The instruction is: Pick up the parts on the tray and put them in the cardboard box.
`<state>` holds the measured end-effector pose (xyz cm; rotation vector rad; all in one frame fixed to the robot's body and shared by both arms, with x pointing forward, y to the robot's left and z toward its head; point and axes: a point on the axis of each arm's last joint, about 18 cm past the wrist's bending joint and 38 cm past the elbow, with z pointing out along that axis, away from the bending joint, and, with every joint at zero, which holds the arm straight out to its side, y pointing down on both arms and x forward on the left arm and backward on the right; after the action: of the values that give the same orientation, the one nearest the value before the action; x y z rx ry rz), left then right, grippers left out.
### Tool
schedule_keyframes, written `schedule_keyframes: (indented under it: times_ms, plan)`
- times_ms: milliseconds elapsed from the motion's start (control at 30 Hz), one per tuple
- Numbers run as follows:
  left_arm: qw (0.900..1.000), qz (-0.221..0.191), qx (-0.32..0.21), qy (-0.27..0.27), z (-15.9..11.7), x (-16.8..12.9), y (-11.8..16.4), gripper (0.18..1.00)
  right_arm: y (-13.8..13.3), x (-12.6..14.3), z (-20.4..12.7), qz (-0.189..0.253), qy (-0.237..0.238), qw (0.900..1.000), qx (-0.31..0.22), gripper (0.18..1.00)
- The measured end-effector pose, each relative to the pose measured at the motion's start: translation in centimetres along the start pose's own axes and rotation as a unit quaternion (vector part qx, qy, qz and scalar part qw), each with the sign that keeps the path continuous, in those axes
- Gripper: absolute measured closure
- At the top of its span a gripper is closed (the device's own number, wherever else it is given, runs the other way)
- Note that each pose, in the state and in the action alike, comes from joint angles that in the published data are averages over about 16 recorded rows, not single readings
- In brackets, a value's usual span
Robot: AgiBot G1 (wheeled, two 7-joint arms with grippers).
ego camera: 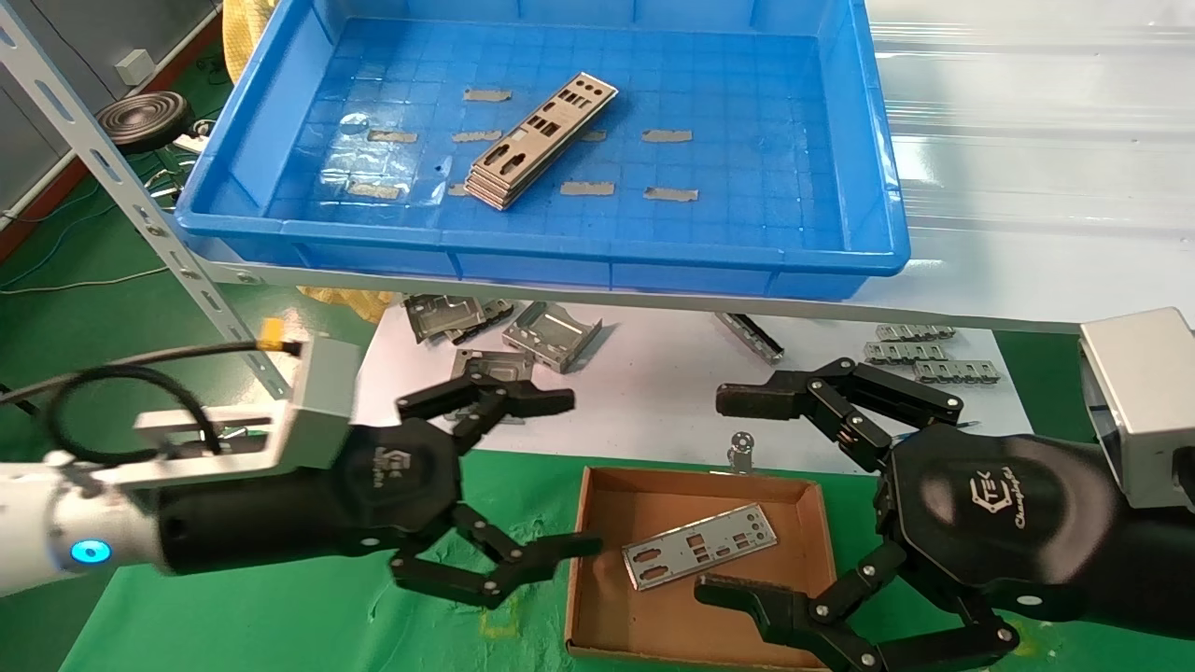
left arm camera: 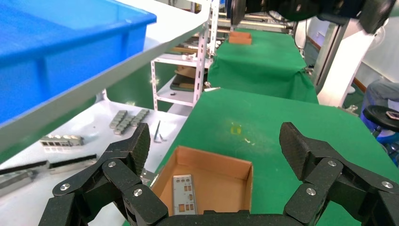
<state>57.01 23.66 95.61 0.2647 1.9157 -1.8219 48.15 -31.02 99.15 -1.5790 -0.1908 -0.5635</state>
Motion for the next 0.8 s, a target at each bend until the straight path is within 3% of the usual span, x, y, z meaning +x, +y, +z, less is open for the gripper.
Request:
schedule_keyframes:
  times_ms: [800]
  plan:
    - [1.0000,0.005,-0.001,-0.002,-7.1,4.2,-5.7,0.184,0.0,0.0,0.0,0.000,0.000,1.000,0.000,0.178]
